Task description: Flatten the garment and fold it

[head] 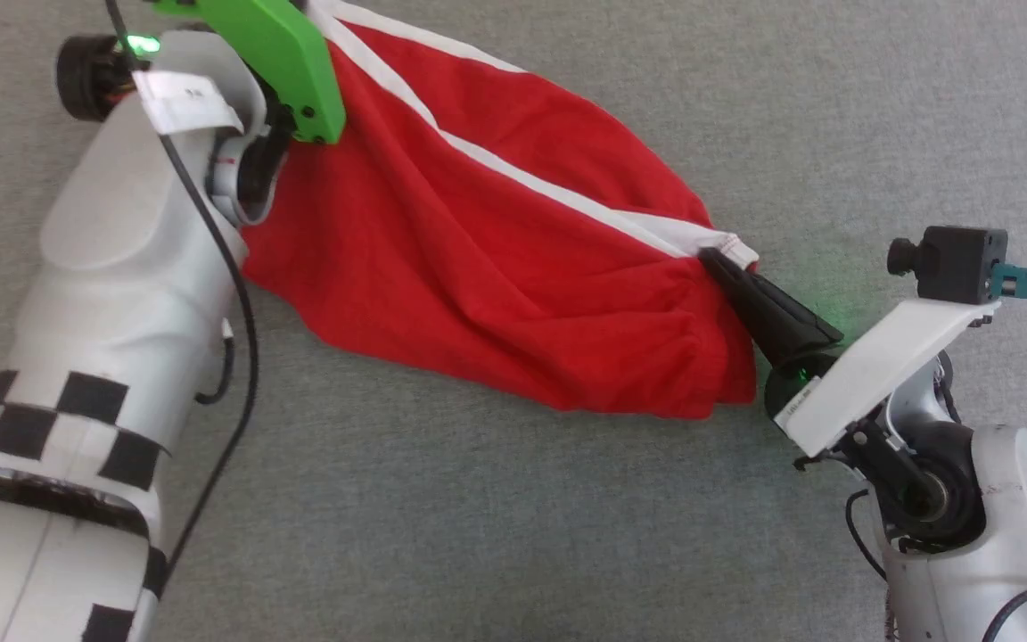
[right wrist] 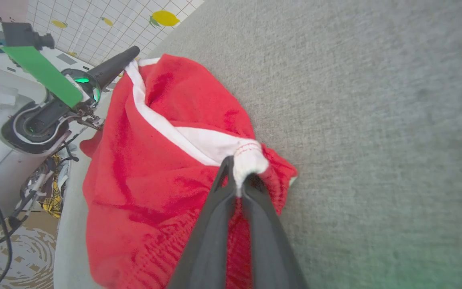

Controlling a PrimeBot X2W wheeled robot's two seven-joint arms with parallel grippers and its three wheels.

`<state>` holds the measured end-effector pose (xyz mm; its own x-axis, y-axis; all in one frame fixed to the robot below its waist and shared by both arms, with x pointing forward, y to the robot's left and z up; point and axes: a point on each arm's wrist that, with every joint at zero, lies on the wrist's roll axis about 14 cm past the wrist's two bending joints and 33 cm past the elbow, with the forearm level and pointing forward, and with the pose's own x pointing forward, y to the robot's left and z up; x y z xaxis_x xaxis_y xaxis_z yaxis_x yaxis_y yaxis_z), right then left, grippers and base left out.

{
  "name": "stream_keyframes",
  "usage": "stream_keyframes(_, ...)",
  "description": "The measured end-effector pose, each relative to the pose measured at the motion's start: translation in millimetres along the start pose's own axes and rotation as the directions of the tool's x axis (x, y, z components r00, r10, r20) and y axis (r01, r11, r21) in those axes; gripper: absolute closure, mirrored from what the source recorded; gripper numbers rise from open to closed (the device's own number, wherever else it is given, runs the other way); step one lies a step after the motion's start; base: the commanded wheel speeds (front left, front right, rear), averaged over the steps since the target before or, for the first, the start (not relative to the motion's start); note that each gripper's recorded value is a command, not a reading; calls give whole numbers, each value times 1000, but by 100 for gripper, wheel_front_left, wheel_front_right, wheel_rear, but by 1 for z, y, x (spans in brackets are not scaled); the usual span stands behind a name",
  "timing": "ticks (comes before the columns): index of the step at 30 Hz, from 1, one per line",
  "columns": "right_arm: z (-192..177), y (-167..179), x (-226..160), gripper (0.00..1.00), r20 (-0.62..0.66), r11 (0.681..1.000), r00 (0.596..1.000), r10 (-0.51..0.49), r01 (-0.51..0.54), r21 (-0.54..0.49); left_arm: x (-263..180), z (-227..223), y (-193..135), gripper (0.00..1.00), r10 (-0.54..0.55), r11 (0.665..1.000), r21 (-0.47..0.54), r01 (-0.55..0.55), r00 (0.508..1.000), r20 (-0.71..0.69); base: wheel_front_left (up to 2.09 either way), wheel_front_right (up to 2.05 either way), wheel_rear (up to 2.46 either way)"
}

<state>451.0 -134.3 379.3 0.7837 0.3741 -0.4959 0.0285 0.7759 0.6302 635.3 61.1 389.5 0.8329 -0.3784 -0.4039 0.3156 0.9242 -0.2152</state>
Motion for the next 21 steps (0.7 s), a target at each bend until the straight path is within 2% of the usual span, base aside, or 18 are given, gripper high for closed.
stream_keyframes(6, -3, -2, 2, 100, -6, 1000, 1000, -1, 1, 5, 14, -18, 13, 100, 43, 999, 29, -41, 998, -53, 0, 0, 0)
stream_keyframes(7, -3, -2, 1, 60, -6, 1000, 1000, -1, 1, 4, 15, -18, 14, 100, 45, 999, 26, -43, 997, -57, 0, 0, 0)
stream_keyframes(8, -3, -2, 1, 0, -6, 1000, 1000, 1, -1, 3, 16, -17, 14, 100, 46, 999, 20, -45, 998, -53, 0, 0, 0)
stream_keyframes(9, -3, -1, 1, 0, -5, 1000, 1000, 2, -2, 2, 16, -17, 14, 96, 49, 999, 16, -48, 998, -51, 0, 0, 0)
stream_keyframes(10, -3, 0, 1, 0, -4, 1000, 1000, 3, -3, 2, 15, -18, 14, 1, 50, 999, 12, -50, 997, -54, 0, 0, 0)
stream_keyframes(15, 0, 11, -6, 0, 18, 1000, 999, 28, -28, -4, 4, -5, 17, 0, 70, 997, -27, -71, 997, -19, 0, 0, 0)
stream_keyframes(21, 2, 3, -32, 0, 61, 1000, 998, -10, 9, 18, -20, 50, 21, 0, 89, 994, -72, -77, 981, 170, 0, 0, 0)
